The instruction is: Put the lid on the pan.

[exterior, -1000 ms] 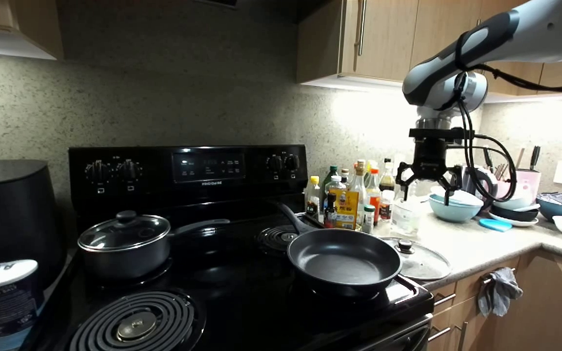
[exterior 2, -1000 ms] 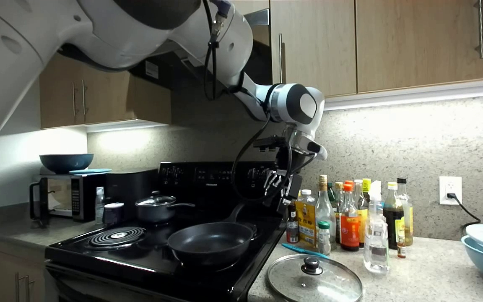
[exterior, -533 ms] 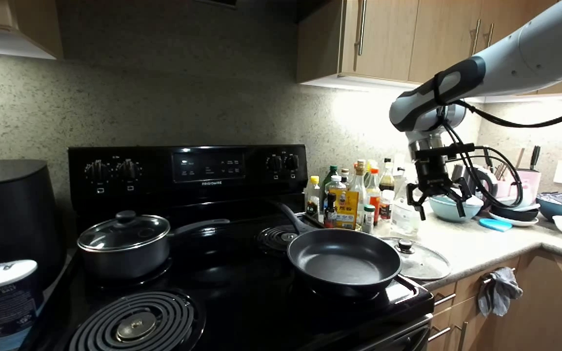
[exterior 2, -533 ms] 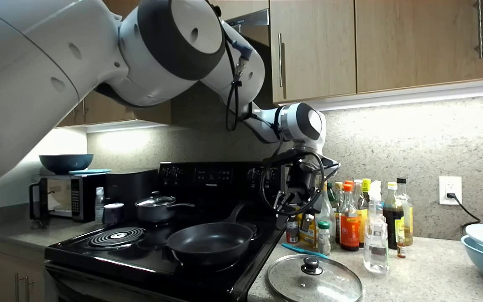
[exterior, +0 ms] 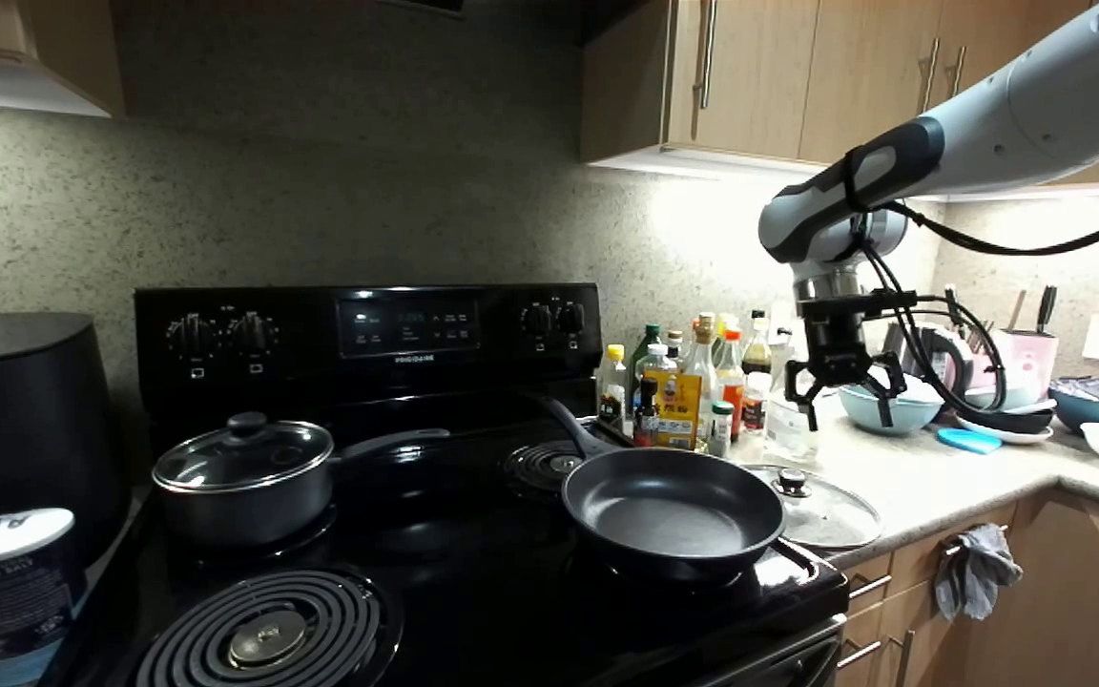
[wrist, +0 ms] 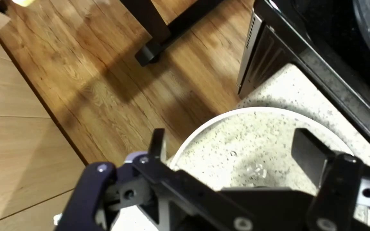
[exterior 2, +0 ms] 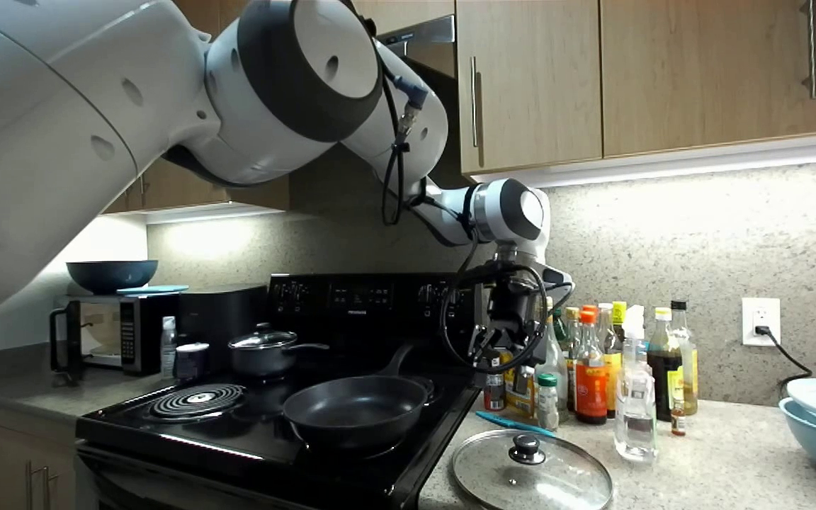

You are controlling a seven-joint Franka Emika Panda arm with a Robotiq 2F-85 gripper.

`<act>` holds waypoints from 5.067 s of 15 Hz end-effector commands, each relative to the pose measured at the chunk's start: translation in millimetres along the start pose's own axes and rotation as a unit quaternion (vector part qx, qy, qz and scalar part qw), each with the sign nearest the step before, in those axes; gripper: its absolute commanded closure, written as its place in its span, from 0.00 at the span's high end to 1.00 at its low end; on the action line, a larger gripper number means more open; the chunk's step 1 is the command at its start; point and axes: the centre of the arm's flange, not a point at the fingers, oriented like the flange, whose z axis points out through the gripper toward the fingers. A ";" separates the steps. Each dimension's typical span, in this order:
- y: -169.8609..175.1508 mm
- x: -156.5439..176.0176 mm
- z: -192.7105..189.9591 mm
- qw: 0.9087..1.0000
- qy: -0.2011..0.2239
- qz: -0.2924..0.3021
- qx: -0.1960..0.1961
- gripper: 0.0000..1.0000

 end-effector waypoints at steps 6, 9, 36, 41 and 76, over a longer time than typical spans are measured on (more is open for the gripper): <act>-30.8 64.6 14.3 0.992 0.091 0.036 0.084 1.00; -27.2 58.3 21.3 0.993 0.084 0.034 0.072 1.00; -59.6 101.1 71.9 0.992 0.100 0.062 0.048 1.00; -54.2 118.9 75.9 0.992 0.091 0.064 0.054 1.00; -45.8 113.7 71.9 0.990 0.107 0.075 0.051 1.00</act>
